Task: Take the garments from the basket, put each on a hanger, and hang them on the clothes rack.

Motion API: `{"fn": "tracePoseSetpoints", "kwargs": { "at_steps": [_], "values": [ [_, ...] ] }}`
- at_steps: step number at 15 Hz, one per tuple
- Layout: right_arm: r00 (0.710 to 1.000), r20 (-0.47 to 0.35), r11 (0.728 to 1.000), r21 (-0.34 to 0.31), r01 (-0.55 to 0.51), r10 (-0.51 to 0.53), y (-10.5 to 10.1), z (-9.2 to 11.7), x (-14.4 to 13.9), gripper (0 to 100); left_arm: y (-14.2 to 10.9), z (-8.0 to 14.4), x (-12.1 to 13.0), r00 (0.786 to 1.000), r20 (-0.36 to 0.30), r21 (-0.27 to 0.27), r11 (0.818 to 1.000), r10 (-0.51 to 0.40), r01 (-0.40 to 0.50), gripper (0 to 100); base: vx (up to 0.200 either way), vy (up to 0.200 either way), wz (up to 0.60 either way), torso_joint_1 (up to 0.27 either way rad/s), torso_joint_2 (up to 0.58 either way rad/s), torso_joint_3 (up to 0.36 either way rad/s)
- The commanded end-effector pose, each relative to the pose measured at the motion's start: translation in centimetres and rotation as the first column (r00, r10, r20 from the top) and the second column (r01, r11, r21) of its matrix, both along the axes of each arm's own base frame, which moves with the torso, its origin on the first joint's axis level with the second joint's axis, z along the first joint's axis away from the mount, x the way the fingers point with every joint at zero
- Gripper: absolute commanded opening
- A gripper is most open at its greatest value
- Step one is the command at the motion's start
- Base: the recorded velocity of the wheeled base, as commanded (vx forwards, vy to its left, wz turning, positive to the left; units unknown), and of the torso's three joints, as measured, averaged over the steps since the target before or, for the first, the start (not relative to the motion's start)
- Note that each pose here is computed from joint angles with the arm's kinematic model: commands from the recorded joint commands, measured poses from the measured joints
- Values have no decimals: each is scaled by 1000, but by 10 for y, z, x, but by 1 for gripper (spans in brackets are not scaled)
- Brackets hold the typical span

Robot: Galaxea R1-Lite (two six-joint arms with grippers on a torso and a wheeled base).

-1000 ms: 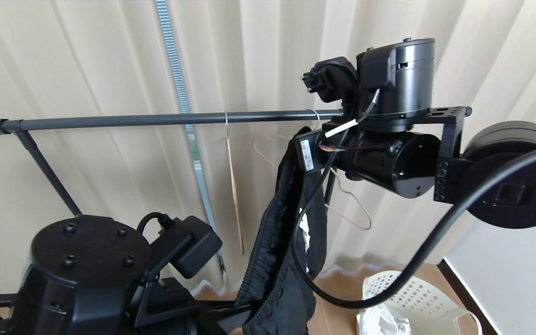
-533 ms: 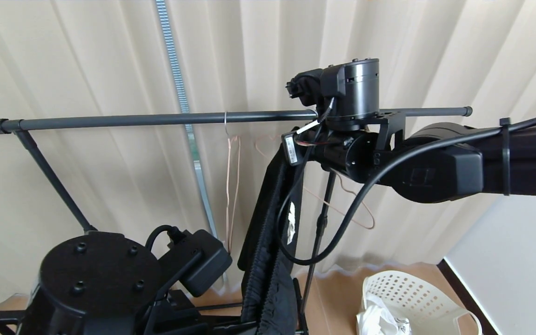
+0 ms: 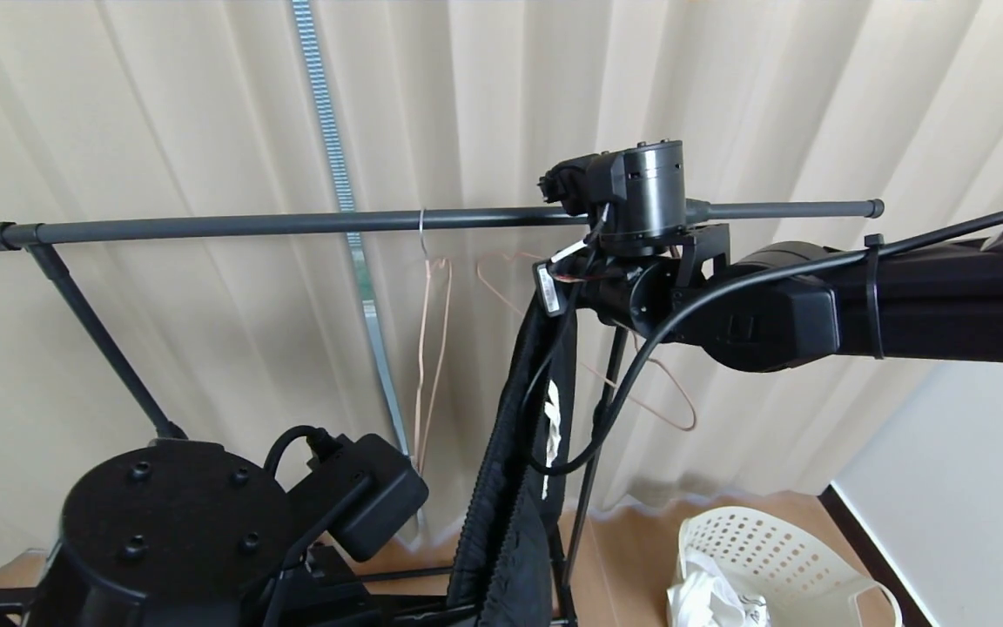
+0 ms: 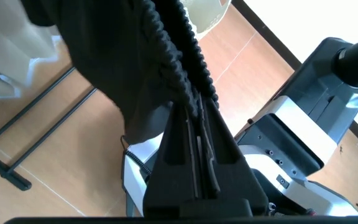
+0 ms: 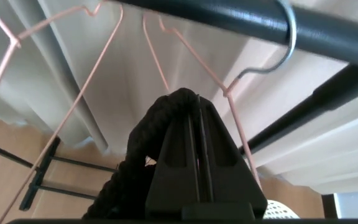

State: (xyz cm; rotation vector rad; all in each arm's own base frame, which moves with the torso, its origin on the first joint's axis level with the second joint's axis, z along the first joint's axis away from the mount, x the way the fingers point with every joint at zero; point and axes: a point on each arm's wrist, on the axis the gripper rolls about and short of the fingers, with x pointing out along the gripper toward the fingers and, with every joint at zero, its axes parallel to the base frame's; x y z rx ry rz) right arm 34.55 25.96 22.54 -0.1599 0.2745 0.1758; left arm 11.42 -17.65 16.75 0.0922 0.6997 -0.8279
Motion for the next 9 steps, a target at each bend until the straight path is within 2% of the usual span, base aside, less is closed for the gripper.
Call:
{"fn": "tracePoseSetpoints", "kwargs": {
  "at_steps": [1, 4, 6, 9],
  "values": [
    [1000, -1, 1000, 9, 6, -6, -18, 13, -20, 0, 5, 1, 10, 999, 7, -1, 999, 54, -54, 0, 0, 0, 0, 0, 0, 0],
    [1000, -16, 1000, 21, 10, -9, -46, 25, -57, 0, 14, 2, 29, 989, 10, -3, 989, 148, -148, 0, 0, 0, 0, 0, 0, 0],
    [999, -42, 1000, 18, -26, 27, -57, 23, -93, 0, 12, 6, 45, 980, 16, -11, 980, 196, -196, 0, 0, 0, 0, 0, 0, 0],
    [996, -83, 999, 24, -30, 31, -74, 11, -119, 0, 3, 23, 71, 969, 49, -58, 969, 242, -239, 0, 0, 0, 0, 0, 0, 0]
  ]
}}
